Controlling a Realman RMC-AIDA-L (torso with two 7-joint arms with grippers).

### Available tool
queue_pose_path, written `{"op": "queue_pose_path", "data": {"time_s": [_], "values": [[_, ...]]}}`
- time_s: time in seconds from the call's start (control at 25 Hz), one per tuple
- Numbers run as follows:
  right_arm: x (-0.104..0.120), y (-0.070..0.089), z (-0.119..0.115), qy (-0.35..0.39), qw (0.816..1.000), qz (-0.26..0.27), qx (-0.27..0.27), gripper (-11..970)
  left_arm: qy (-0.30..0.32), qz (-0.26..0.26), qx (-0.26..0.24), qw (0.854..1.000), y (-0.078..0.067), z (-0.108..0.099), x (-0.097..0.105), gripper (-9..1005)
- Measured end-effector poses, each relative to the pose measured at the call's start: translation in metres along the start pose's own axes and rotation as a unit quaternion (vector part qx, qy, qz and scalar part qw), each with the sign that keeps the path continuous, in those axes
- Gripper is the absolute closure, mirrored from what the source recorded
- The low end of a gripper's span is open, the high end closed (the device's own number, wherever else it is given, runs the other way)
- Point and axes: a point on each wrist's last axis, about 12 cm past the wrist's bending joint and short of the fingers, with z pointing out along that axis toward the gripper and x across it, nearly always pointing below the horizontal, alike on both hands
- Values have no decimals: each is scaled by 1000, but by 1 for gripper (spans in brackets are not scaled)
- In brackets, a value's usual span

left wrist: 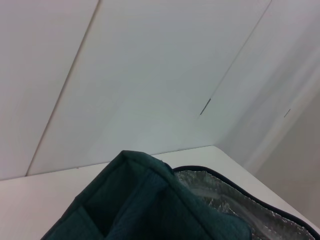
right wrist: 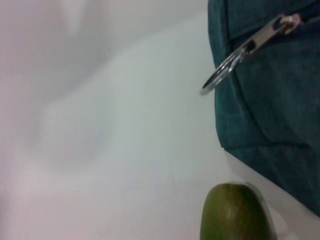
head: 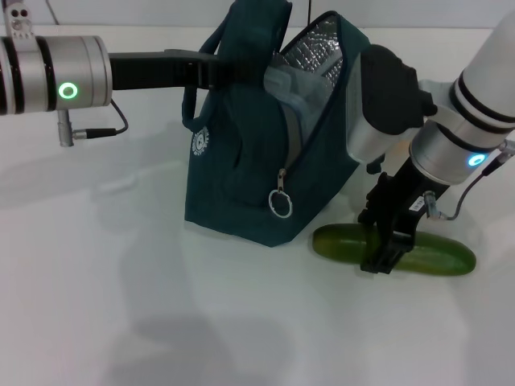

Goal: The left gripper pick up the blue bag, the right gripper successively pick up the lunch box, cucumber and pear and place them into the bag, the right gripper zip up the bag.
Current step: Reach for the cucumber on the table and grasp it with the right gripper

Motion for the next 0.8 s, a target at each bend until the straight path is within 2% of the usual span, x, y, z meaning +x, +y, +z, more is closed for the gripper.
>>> {"op": "queue_pose_path", "data": {"time_s": [0.8], "values": [[-2,1,11,12,1000,-10,9,324,-5,-3,-4,1000,2,-2,-1,956]]}}
